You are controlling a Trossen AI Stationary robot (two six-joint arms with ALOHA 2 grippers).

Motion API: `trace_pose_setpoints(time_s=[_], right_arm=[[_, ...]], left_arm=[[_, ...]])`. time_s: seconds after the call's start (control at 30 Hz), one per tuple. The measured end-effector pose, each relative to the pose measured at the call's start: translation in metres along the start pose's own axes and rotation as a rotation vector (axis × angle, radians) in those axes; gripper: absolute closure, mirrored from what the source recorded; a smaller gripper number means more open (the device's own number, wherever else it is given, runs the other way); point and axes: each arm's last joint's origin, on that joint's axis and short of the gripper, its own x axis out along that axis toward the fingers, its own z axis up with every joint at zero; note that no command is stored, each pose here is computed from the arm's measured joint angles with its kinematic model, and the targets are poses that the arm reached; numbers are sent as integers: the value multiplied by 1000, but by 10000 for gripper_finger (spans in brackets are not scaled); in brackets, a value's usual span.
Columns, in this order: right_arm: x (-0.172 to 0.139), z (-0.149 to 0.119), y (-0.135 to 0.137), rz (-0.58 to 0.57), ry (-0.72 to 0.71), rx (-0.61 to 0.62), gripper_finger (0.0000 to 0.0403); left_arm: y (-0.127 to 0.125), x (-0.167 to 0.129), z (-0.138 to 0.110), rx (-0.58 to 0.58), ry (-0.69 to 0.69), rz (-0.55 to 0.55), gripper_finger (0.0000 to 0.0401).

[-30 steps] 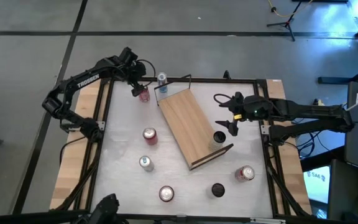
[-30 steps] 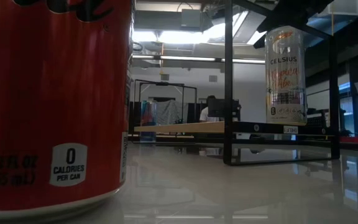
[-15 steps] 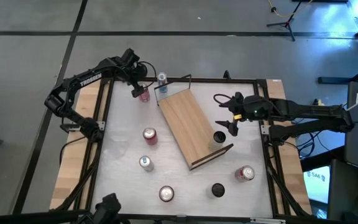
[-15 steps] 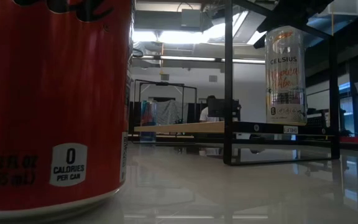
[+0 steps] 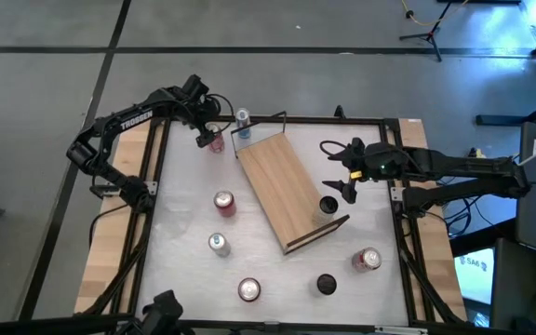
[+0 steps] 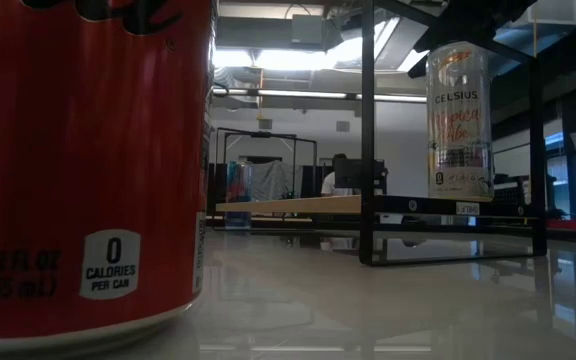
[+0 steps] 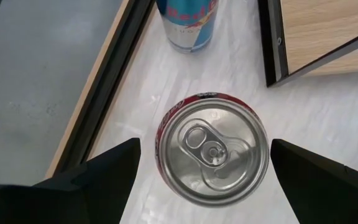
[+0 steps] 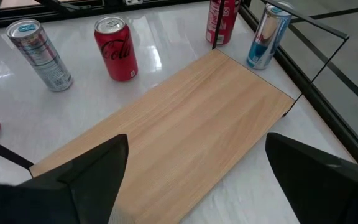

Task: Place canned beverage on shelf
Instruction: Put the top red white soda can on the shelf

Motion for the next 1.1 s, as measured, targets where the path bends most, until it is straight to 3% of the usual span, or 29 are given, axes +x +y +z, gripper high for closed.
trace_pose_setpoints(time_s=[0.7,0.97,1.1], right_arm=[[0,0,0,1,0,0,29],[0,0,0,1,0,0,29],[0,0,0,1,0,0,29]], left_arm=[[-10,28,8,40,84,23,58],[-9,27,8,-77,95,64,112],[-8,27,7,-183,98,89,119]])
